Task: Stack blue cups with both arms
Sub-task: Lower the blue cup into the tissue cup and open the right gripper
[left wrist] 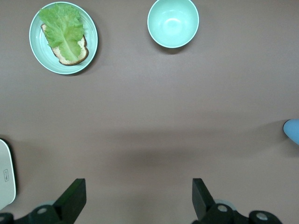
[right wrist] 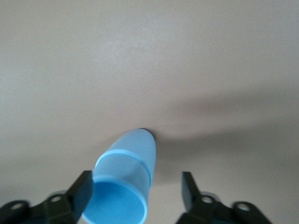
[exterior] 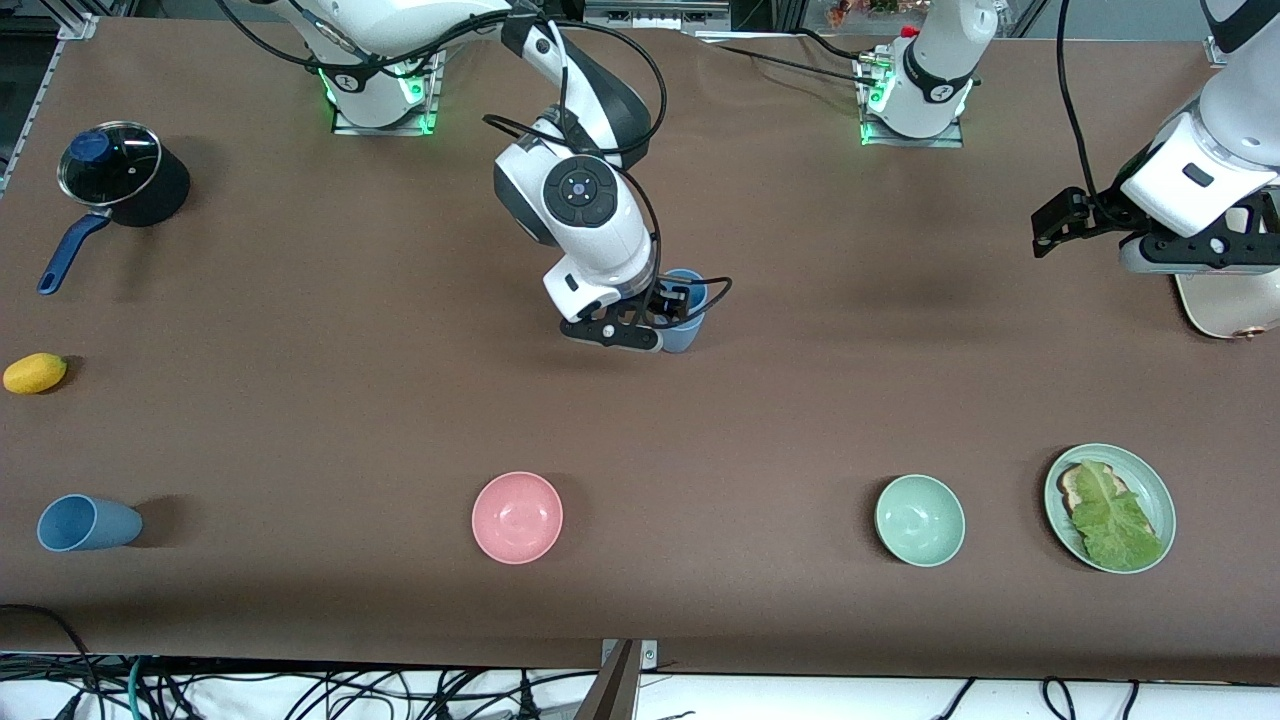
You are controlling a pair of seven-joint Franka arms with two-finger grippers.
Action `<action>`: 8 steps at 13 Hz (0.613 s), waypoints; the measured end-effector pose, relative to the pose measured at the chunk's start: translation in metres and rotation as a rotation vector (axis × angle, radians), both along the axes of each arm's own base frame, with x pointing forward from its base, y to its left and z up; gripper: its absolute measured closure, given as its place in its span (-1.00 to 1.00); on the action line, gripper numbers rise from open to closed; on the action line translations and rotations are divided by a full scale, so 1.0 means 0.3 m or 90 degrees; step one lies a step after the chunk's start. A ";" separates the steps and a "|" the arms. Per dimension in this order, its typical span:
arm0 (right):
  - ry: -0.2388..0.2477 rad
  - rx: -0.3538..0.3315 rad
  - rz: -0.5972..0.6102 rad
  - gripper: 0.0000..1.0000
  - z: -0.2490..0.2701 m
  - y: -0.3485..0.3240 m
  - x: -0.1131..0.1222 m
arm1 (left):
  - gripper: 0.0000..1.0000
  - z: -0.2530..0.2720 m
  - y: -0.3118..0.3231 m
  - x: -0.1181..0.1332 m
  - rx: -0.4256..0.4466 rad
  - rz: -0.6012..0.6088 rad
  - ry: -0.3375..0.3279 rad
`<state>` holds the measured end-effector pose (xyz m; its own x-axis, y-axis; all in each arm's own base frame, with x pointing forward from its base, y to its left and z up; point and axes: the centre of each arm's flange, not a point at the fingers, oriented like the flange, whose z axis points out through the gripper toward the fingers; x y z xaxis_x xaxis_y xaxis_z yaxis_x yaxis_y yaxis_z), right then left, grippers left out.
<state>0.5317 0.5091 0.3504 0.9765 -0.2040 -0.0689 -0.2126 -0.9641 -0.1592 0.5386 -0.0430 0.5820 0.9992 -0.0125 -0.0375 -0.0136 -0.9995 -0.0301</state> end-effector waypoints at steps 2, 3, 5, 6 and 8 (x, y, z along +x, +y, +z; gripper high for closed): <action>-0.005 -0.007 -0.005 -1.00 0.036 -0.025 0.021 | -1.00 0.000 0.000 0.000 0.000 0.000 0.000; -0.003 -0.018 -0.013 -1.00 0.059 -0.061 0.044 | -1.00 0.000 0.000 0.000 0.000 0.000 0.000; -0.001 -0.036 -0.032 -1.00 0.115 -0.157 0.099 | -1.00 0.000 0.000 0.000 0.000 0.000 0.000; 0.001 -0.049 -0.035 -1.00 0.141 -0.207 0.123 | -1.00 0.000 0.000 0.000 0.000 0.000 0.000; 0.012 -0.083 -0.020 -1.00 0.168 -0.302 0.157 | -1.00 0.000 0.006 0.000 0.000 0.002 0.000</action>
